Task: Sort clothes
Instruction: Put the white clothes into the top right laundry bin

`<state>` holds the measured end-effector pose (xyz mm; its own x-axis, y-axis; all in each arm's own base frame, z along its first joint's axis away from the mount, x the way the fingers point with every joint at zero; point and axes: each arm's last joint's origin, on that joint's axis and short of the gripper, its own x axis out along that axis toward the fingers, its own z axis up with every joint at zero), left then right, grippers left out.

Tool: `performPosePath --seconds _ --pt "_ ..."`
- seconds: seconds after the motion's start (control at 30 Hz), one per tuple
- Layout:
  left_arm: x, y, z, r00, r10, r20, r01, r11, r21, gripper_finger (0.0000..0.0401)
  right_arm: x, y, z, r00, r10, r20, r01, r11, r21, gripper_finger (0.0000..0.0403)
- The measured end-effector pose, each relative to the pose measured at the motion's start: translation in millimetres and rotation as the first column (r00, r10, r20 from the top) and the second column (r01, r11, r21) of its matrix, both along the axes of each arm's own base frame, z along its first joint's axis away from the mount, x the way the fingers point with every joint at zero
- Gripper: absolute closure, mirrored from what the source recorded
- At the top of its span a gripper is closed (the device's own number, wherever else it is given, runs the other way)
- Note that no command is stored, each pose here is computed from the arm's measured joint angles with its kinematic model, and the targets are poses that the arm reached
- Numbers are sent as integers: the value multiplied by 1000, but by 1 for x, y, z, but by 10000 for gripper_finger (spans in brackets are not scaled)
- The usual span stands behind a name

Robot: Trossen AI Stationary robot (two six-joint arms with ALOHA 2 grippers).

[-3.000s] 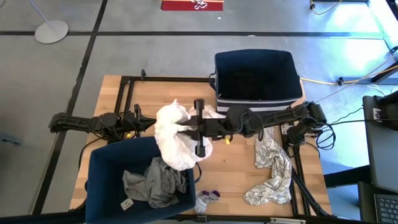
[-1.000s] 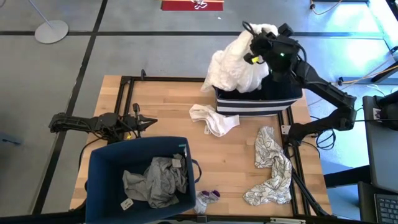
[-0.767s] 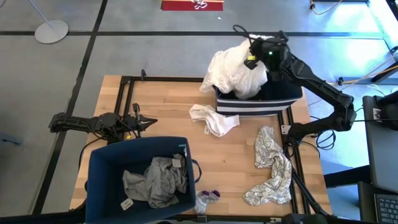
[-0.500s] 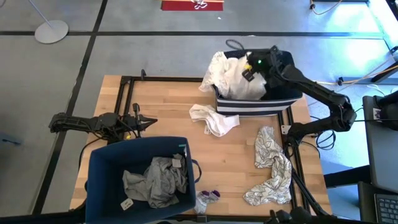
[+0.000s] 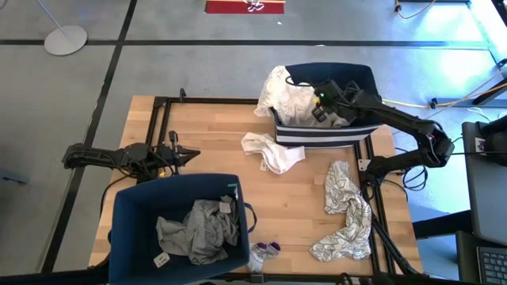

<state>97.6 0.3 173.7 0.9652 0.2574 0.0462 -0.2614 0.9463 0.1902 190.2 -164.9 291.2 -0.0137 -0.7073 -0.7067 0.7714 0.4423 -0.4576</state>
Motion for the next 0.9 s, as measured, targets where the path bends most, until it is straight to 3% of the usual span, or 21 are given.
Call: performPosePath --seconds 0.17,0.3,0.37,0.47,0.53,0.6,0.67,0.77,0.9 --pt "0 0 0 1000 -1 5 1 1000 -24 398 -2 1 36 1000 16 -2 -16 1000 -21 206" --pt "0 0 0 1000 -1 5 1 1000 -26 398 -1 4 87 978 54 200 -47 998 -39 175" --pt "0 0 0 1000 -1 5 1 1000 -26 398 3 6 108 926 132 355 -131 991 -27 166" --pt "0 0 0 1000 -1 5 1 1000 -26 398 15 10 123 774 306 554 -346 938 -34 159" --pt "0 0 0 1000 -1 6 1 1000 -26 398 30 14 124 666 401 629 -465 882 -70 158" --pt "0 0 0 1000 -1 5 1 1000 -25 398 45 18 118 605 469 643 -531 840 -113 158" --pt "0 0 0 1000 -1 4 1 1000 -21 398 61 20 108 594 508 624 -555 820 -140 158" --pt "0 0 0 1000 -1 5 1 1000 -25 398 81 20 91 618 537 574 -561 813 -157 158" --pt "0 0 0 1000 -1 6 1 1000 -28 398 107 31 71 589 684 431 -688 704 -177 157"
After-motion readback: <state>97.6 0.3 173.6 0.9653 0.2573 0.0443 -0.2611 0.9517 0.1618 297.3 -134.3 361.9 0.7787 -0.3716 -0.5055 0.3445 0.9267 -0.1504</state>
